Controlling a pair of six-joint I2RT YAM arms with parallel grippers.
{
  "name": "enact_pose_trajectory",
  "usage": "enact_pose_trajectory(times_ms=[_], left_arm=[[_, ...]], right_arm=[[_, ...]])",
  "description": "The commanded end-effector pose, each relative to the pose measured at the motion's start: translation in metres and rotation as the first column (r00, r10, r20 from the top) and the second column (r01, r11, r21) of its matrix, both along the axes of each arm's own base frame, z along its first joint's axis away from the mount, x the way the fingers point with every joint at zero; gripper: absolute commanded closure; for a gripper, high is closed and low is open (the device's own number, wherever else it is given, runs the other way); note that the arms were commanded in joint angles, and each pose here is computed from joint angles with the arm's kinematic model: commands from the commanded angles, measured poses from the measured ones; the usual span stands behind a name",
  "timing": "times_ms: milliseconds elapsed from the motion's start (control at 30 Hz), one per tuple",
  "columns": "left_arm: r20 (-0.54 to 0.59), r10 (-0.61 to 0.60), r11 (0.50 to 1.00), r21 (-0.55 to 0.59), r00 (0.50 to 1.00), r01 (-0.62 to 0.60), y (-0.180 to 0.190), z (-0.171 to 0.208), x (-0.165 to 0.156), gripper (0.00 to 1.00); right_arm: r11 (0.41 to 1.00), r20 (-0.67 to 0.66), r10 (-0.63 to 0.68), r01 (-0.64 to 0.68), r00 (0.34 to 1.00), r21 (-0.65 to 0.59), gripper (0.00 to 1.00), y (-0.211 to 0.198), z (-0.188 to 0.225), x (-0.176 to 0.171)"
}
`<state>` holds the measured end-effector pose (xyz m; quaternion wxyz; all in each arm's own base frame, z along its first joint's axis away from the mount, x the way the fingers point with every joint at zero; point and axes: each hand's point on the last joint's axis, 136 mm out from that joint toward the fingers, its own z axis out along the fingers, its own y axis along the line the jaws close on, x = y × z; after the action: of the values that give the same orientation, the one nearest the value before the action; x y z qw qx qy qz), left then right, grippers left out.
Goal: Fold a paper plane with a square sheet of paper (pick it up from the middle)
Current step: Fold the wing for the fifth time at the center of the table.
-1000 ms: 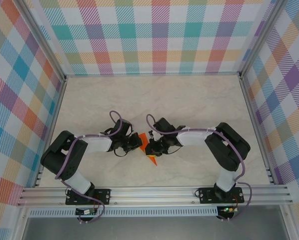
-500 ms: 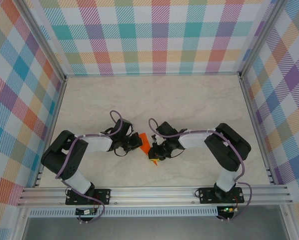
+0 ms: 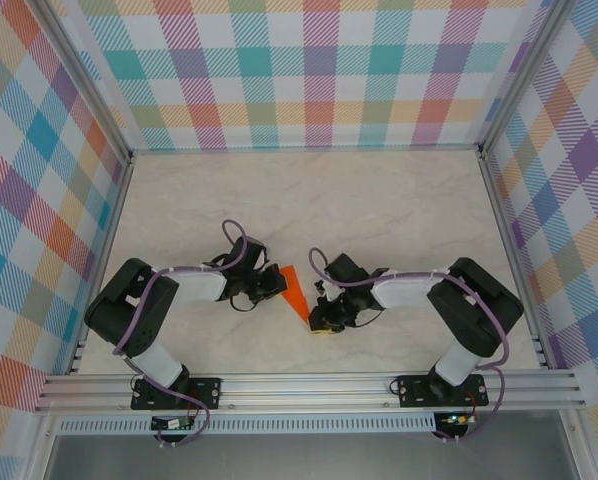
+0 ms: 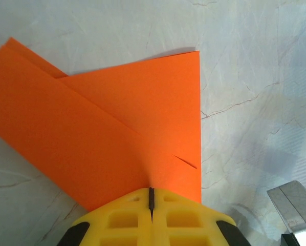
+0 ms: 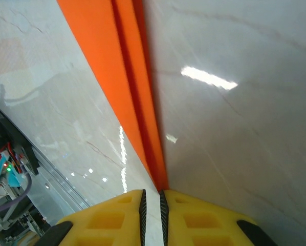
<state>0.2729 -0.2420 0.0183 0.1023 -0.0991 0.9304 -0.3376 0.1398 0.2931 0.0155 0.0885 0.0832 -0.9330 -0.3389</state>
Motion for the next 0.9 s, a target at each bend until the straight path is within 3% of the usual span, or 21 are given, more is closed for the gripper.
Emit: enact_pose_trajectory(times_ms=[0,200,467,633,867], left_arm=[[-0.038,0.018,0.995,0.099,0.999,-0.015,0.016,-0.022,-0.005,0.98],[-0.032,0.008,0.996,0.084,0.999,-0.006,0.013,-0.019,-0.004,0.98],[-0.03,0.003,0.997,0.079,1.0,-0.001,0.011,-0.018,-0.003,0.97],[-0.025,0.002,0.997,0.077,1.0,0.0,0.011,-0.016,-0.001,0.97],[0.002,-0.007,0.999,0.051,1.0,0.007,0.017,-0.007,0.009,0.95]], right_arm=[[0.997,-0.019,0.021,-0.023,1.0,-0.074,0.82,-0.018,0.003,-0.012],[1.0,0.118,-0.02,0.017,0.993,0.024,0.82,0.011,0.042,0.024],[0.997,0.106,-0.069,0.066,0.992,0.031,0.84,0.046,0.026,0.06],[0.993,0.045,-0.061,0.065,0.997,-0.097,0.87,0.03,-0.011,0.052],[0.984,-0.046,-0.045,0.037,0.998,-0.172,0.9,-0.003,-0.044,0.016]])
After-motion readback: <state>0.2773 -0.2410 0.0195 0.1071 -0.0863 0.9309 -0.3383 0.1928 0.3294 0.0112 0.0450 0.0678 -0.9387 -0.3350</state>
